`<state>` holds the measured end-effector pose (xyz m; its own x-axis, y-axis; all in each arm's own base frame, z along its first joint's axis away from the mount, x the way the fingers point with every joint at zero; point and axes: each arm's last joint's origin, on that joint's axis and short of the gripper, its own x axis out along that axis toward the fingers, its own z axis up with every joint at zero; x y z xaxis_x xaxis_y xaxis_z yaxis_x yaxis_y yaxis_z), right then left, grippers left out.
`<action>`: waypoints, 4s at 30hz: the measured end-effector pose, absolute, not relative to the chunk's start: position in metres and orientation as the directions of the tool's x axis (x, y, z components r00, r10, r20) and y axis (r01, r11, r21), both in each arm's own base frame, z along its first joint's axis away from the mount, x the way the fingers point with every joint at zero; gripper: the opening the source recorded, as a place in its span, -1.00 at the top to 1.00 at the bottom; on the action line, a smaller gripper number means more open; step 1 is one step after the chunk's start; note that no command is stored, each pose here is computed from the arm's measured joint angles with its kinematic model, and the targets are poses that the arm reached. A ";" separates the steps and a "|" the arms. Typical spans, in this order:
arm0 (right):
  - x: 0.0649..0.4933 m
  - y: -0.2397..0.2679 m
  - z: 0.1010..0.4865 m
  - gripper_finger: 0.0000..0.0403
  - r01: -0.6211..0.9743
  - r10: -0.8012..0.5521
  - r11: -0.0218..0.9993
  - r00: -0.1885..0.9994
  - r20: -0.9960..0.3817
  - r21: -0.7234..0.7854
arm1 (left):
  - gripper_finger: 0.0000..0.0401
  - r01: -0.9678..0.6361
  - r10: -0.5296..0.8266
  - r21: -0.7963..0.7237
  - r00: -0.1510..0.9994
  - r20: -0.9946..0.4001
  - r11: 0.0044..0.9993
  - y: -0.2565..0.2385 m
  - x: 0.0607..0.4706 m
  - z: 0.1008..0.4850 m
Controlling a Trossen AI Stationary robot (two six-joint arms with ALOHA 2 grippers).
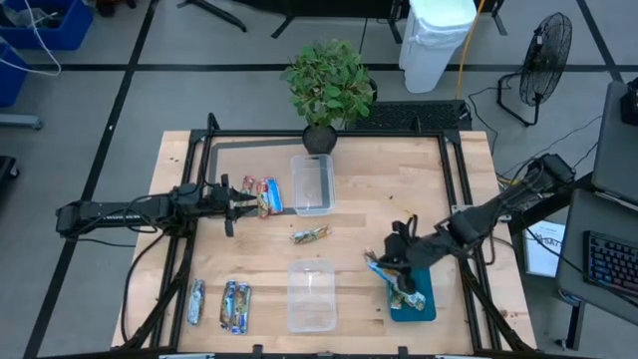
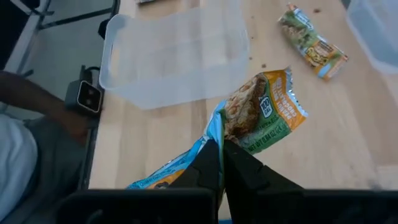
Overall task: Pick and place Granola Bars by type
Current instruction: Put the yellow granola bar into the blue bin
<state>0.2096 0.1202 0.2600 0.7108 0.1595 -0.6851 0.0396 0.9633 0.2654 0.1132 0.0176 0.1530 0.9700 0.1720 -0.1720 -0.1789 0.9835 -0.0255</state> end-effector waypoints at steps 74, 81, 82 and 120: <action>0.112 0.053 0.244 1.00 -0.017 -0.056 0.966 0.961 -0.273 -0.258 | 0.35 -0.179 0.172 -0.025 0.970 -0.172 0.984 0.018 0.113 0.153; 0.121 0.055 0.247 1.00 0.003 -0.171 0.792 0.961 -0.217 -0.611 | 0.35 -0.179 0.172 -0.025 0.970 -0.172 0.984 0.018 0.113 0.153; 0.122 0.054 0.248 1.00 0.036 -0.218 0.759 0.955 -0.202 -0.650 | 0.35 -0.179 0.172 -0.025 0.970 -0.172 0.984 0.018 0.113 0.153; 0.150 0.055 0.268 1.00 0.439 -0.497 0.756 0.868 0.012 -0.486 | 0.35 -0.179 0.172 -0.025 0.970 -0.172 0.983 0.018 0.113 0.153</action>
<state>0.1505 0.0555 0.2678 0.8679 -0.4966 0.0118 0.4389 0.7556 -0.4863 0.1132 0.0176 0.1530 0.9699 0.1724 -0.1719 -0.1793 0.9835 -0.0254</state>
